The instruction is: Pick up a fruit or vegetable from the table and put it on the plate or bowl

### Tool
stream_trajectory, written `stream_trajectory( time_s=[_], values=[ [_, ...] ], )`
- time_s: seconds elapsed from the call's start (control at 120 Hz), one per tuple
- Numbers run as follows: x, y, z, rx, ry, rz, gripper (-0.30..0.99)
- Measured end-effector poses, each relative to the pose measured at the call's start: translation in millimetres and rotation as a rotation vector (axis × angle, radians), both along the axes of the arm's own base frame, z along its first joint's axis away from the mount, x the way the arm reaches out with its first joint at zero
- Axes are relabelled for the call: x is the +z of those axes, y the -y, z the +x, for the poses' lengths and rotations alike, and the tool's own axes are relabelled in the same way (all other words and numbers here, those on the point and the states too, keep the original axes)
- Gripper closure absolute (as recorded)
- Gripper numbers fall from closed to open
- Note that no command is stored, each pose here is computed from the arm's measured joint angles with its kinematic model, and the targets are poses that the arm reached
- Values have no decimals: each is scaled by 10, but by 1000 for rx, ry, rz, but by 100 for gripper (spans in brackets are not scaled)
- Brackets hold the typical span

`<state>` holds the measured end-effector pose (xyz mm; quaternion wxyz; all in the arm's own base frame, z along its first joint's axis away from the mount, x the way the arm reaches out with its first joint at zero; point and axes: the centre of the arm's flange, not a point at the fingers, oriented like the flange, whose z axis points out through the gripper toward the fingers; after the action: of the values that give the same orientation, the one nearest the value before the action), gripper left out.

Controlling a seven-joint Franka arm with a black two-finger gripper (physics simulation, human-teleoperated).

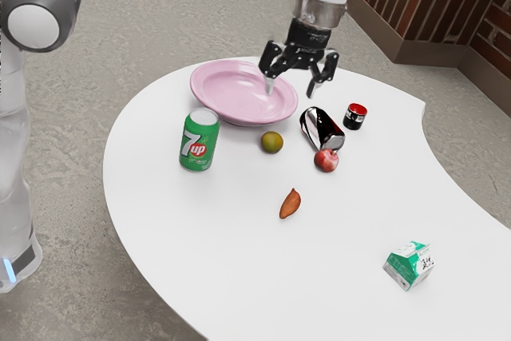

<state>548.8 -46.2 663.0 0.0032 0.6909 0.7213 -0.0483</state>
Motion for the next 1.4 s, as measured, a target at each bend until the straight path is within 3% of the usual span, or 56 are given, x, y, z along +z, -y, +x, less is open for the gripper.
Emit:
stream_trajectory(
  time_s=[0.133,0.25,0.35,0.458,0.55,0.667,0.85,0.967,1.225,1.4],
  values=[
    [1,-81,12,181,-14,-6,0],
    [274,52,-70,195,36,-27,0],
    [281,437,-134,106,29,-57,0],
    [-331,948,140,-65,-87,-123,0],
    [-569,920,289,-184,-110,-170,0],
    [-746,905,381,-367,-94,-170,0],
    [-1550,806,447,-562,-120,-221,0],
    [-1683,532,191,-612,-52,-257,0],
    [-1759,304,328,-755,75,-261,1],
    [-1822,89,409,-815,109,-257,1]
  ],
)
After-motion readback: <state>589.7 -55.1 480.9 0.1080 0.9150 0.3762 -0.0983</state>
